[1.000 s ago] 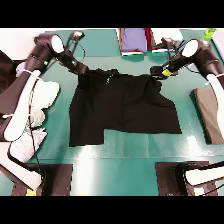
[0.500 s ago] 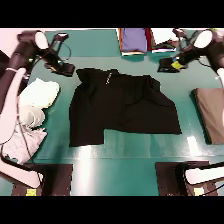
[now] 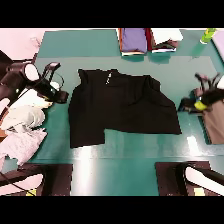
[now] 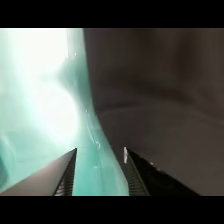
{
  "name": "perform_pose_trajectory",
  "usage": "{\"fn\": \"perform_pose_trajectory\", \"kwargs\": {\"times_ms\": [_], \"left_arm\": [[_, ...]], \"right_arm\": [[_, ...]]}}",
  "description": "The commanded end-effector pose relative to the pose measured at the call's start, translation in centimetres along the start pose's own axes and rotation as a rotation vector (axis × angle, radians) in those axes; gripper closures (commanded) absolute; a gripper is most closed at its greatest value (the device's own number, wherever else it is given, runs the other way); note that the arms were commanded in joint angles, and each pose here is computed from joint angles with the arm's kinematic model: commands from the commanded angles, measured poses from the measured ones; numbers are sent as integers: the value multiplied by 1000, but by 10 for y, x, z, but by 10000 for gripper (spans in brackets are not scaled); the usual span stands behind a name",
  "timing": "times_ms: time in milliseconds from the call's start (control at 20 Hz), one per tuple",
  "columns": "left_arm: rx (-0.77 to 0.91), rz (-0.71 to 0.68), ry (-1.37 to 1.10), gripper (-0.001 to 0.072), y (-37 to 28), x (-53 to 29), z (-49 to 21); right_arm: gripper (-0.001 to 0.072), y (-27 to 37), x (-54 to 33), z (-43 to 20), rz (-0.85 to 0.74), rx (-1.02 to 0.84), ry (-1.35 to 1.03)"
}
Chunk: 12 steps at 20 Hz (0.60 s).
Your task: Fold the shirts.
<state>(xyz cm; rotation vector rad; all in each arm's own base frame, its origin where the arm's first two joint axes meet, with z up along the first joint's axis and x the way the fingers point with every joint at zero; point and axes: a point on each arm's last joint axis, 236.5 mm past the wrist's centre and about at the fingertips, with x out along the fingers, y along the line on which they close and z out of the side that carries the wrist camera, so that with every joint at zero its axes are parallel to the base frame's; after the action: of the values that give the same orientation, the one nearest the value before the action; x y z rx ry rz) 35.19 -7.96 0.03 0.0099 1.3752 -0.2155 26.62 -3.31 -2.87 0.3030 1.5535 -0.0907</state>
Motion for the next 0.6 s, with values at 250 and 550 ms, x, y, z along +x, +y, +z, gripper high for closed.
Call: {"fn": "perform_pose_trajectory", "kwargs": {"times_ms": [250, 550], "left_arm": [[-31, -44, -17, 340, -9, 9, -10], [-31, -43, -20, 340, -9, 9, -9]], "right_arm": [[142, -7, 57, -50, 53, 100, 72], [319, 14, 79, -59, 40, 3, 155]]}}
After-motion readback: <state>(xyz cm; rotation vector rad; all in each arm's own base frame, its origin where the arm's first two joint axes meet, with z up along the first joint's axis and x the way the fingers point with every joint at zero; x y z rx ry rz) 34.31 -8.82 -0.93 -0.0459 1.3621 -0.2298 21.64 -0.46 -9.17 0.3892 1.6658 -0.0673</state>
